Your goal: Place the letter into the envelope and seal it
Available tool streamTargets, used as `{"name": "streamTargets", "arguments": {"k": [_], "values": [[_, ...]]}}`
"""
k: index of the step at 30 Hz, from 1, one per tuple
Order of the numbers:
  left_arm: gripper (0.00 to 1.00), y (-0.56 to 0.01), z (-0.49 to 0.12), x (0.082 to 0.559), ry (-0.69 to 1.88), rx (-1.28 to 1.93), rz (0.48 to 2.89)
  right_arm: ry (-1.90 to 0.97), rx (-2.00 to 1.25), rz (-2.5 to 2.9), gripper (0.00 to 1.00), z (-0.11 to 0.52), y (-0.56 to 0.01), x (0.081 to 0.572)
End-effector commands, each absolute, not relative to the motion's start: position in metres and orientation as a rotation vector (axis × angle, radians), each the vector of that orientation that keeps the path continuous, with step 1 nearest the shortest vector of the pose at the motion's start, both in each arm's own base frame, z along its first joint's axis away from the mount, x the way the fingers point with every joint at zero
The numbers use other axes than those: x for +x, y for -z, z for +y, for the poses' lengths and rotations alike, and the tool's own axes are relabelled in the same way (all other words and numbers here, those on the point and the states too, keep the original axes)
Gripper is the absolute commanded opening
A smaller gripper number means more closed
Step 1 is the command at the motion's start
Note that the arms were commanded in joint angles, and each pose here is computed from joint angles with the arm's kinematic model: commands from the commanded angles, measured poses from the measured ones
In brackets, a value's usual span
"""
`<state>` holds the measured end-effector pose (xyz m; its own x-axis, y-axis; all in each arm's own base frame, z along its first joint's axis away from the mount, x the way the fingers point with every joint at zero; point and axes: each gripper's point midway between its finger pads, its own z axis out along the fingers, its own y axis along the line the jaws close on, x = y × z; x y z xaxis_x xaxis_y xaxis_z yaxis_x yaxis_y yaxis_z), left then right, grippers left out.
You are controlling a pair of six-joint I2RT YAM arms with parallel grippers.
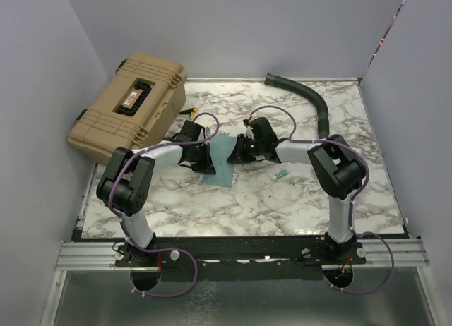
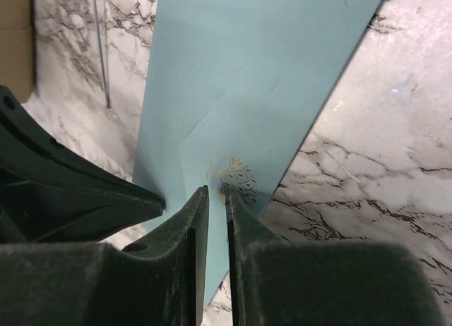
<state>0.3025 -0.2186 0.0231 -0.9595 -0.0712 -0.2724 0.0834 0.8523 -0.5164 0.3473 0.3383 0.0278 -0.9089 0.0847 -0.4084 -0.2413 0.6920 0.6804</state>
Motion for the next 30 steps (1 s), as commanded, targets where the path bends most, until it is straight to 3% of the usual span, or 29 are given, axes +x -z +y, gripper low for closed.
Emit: {"name": "streamTargets", "arguments": {"k": [1, 14, 24, 30], "values": [[0.0, -0.009, -0.218, 0.296, 0.754, 0.025, 2.803, -0.824, -0.222, 2.576, 0.19, 0.325, 0.004, 0.343], [0.0, -0.061, -0.249, 0.359, 1.001, -0.065, 2.651, -0.166, -0.57, 2.575, 0.22, 0.285, 0.046, 0.322], [0.0, -0.039, -0.251, 0.358, 1.012, -0.098, 2.695, -0.182, -0.53, 2.575, 0.21, 0.282, 0.048, 0.315], [0.0, -0.007, -0.231, 0.35, 0.842, -0.145, 2.753, -0.253, -0.485, 2.575, 0.21, 0.288, 0.044, 0.31]]}}
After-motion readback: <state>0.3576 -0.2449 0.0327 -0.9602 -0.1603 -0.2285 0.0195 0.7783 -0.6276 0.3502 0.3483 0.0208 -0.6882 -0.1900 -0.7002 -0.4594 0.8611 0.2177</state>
